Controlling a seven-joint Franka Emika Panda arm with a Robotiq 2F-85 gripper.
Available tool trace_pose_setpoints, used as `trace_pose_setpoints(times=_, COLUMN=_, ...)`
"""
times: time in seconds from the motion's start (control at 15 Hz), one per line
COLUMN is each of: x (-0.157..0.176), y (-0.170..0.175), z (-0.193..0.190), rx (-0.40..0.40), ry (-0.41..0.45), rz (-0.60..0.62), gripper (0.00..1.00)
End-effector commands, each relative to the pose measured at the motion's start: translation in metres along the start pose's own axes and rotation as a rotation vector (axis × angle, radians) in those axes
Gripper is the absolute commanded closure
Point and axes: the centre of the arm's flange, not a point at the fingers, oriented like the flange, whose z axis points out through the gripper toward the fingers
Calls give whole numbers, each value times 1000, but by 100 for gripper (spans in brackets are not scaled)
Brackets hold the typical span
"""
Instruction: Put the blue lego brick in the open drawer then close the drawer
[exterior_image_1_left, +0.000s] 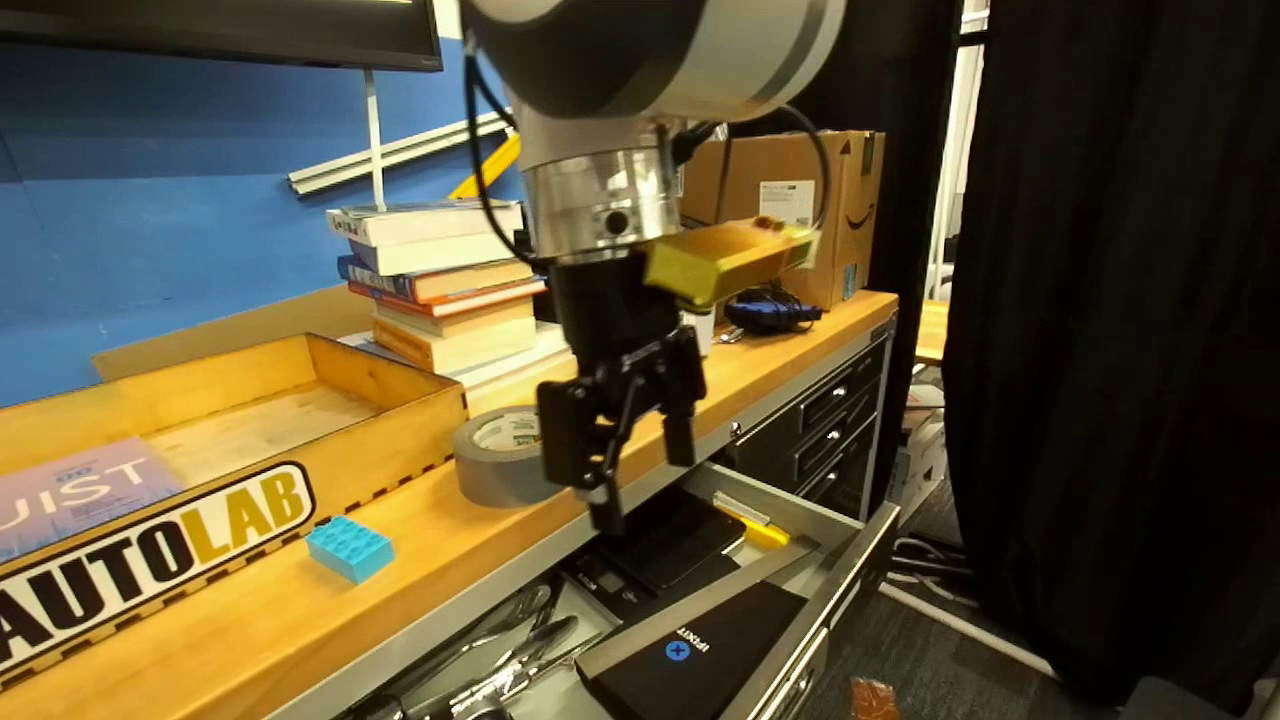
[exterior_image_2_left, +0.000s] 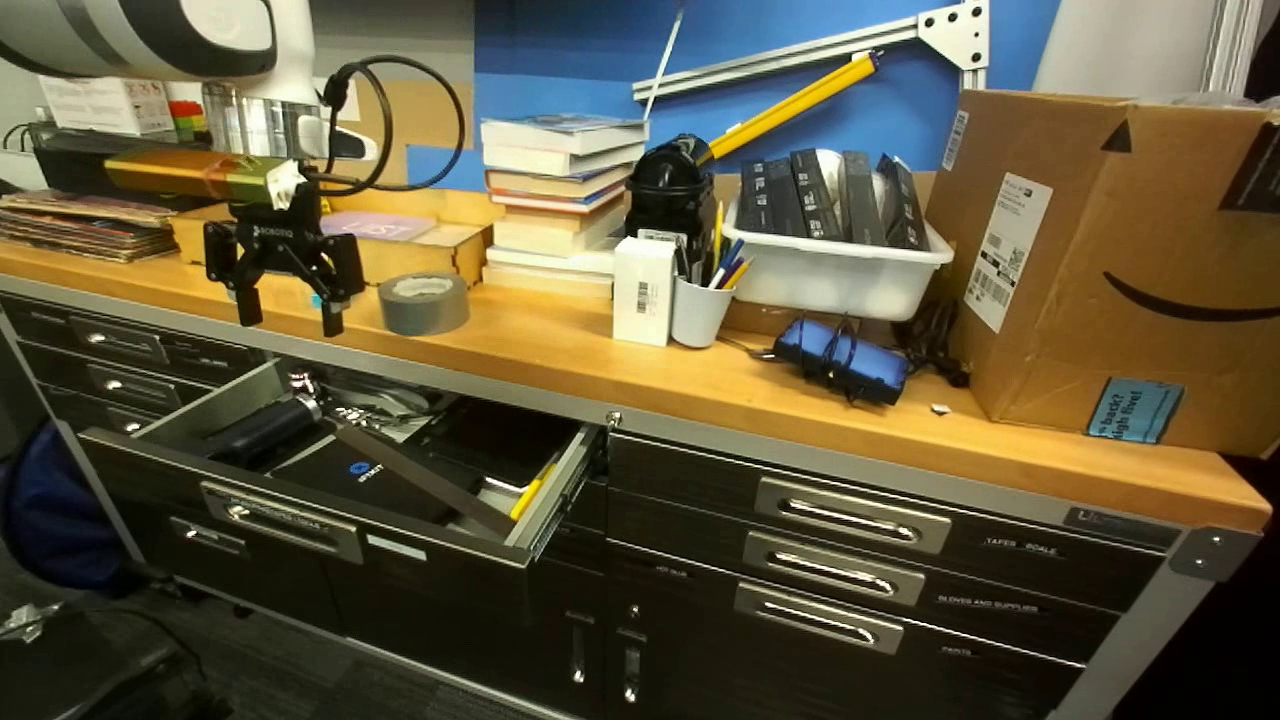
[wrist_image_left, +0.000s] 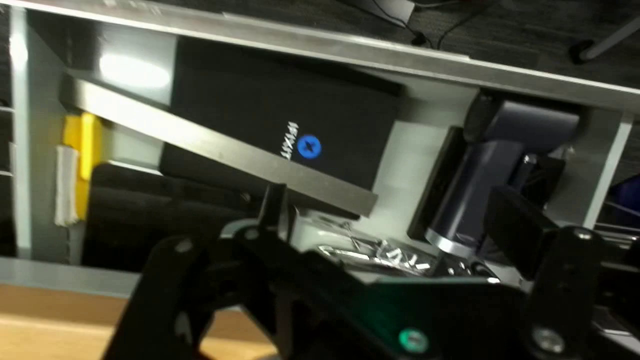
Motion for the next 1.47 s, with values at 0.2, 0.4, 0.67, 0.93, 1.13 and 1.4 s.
trace_pose_setpoints(times=0.2, x=115, y=-68, z=10, rx=38, ry=65, rz=-105, gripper=0)
trace_pose_setpoints(times=0.4, x=144, y=-97, z=18, rx=49, ry=62, rz=-149, gripper=0)
trace_pose_setpoints(times=0.67, x=167, y=-127, z=24, rx=37, ry=96, rz=-179, gripper=0)
trace_pose_setpoints(times=0.93, x=184, y=-141, z=28, rx=23, ry=176, rz=-162, gripper=0)
trace_pose_setpoints(times=1.13, x=196, y=-141, z=28, rx=-24, ry=261, rz=-122, gripper=0)
trace_pose_setpoints(times=1.4, x=203, y=-135, z=21, rx=-81, ry=323, rz=-78, gripper=0)
